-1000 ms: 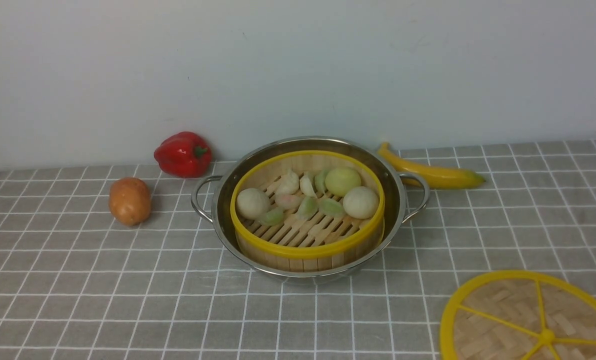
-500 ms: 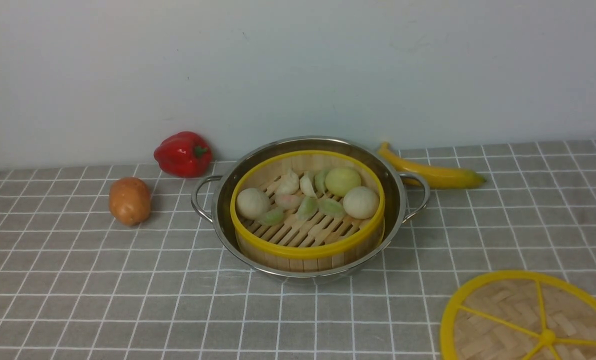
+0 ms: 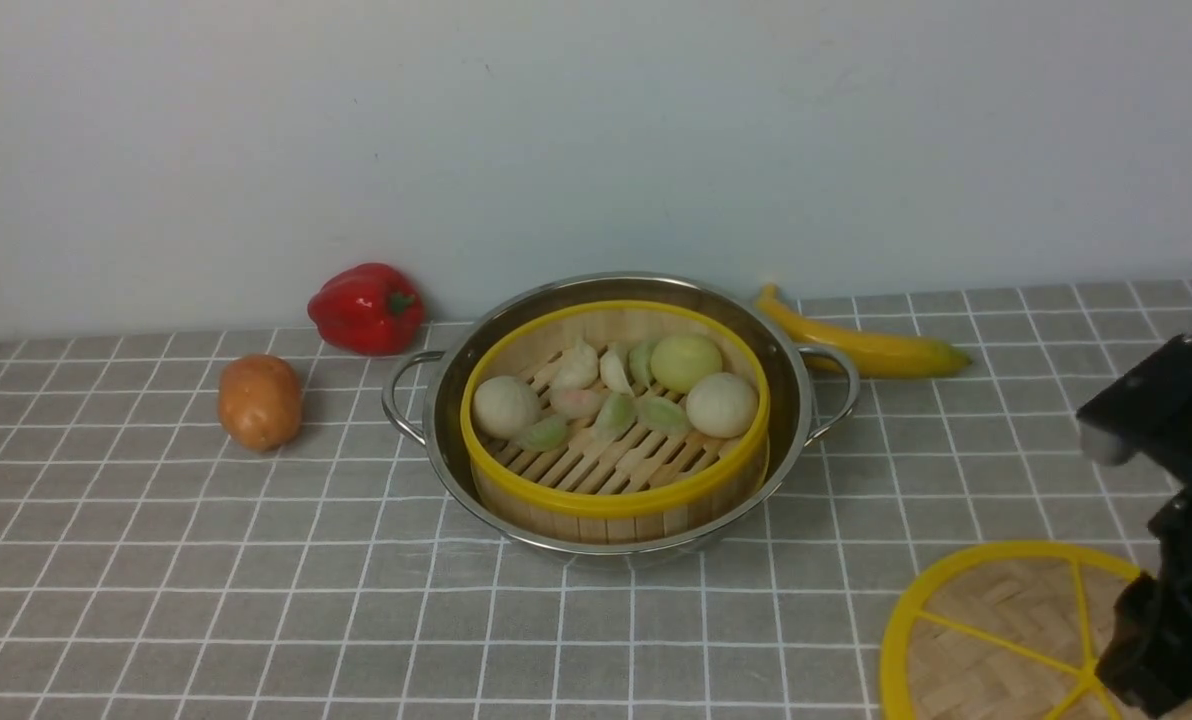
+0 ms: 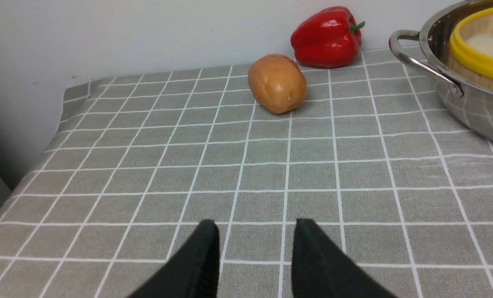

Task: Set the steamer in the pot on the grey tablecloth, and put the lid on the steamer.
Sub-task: 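Move the gripper down to the bamboo steamer lid and grasp its center knob, then place the bamboo steamer lid onto the steamer basket in the pot with the right gripper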

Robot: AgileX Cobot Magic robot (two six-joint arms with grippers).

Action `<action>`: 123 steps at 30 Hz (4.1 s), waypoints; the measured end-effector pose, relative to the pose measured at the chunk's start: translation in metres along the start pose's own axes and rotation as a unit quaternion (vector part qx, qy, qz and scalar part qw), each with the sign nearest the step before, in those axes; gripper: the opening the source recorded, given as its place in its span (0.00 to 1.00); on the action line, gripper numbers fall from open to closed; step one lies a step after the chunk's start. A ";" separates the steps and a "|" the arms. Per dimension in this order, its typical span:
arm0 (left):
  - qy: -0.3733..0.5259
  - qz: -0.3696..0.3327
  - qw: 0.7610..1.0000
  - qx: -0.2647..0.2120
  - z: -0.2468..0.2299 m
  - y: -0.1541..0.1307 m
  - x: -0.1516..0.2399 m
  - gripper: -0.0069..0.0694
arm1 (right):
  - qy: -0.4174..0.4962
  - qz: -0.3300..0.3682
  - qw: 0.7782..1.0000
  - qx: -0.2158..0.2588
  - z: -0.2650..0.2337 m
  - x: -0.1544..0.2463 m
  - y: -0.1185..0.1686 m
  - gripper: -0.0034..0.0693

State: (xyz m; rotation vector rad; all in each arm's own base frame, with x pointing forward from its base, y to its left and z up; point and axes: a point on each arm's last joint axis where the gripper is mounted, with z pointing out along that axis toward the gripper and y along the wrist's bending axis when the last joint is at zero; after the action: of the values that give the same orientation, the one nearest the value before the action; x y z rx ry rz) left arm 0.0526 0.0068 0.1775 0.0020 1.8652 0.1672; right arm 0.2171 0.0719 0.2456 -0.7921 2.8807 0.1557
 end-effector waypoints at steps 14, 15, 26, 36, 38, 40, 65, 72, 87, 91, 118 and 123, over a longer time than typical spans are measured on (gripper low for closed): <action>-0.001 0.000 1.000 0.000 0.000 0.000 0.000 0.41 | 0.051 0.025 0.997 0.048 0.049 -0.025 -0.018 0.38; -0.001 0.000 1.000 0.000 0.000 0.000 0.000 0.41 | 0.061 0.025 0.997 0.046 0.055 -0.026 -0.018 0.38; -0.001 0.000 1.000 0.000 0.000 0.000 0.000 0.41 | 0.077 0.026 0.996 0.042 0.075 -0.031 -0.022 0.38; -0.001 0.000 1.000 0.000 0.000 0.000 0.000 0.41 | 0.089 0.031 0.995 0.043 0.076 -0.031 -0.022 0.25; -0.001 0.000 1.000 0.000 0.000 0.000 0.000 0.41 | 0.094 0.036 0.994 0.039 0.076 -0.030 -0.022 0.25; -0.001 0.000 1.000 0.000 0.000 0.000 0.000 0.41 | 0.095 0.037 0.994 0.040 0.076 -0.030 -0.021 0.25; -0.001 0.000 1.000 0.000 0.000 0.000 0.000 0.41 | -0.273 -0.091 0.957 0.037 -0.056 -0.112 0.002 0.25; -0.001 0.000 1.000 0.000 0.000 0.000 0.000 0.41 | -0.293 -0.159 0.943 -0.012 -0.043 -0.159 0.019 0.25; -0.001 0.000 1.000 0.000 0.000 0.000 0.000 0.41 | -0.288 -0.249 0.924 -0.034 -0.010 -0.206 0.039 0.25; -0.001 0.000 1.000 0.000 0.000 0.000 0.000 0.41 | -0.282 -0.265 0.921 -0.035 -0.001 -0.209 0.042 0.25; -0.001 0.000 1.000 0.000 0.000 0.000 0.000 0.41 | -0.303 -0.328 0.895 -0.002 0.000 -0.214 0.041 0.25; -0.001 0.000 1.000 0.000 0.000 0.000 0.000 0.41 | -0.304 -0.329 0.894 -0.006 0.003 -0.215 0.044 0.25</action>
State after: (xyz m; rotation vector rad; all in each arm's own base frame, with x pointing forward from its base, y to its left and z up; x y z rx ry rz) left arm 0.0526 0.0068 0.1776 0.0020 1.8629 0.1673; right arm 0.3779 0.2171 0.2818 -1.3735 1.9181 0.2766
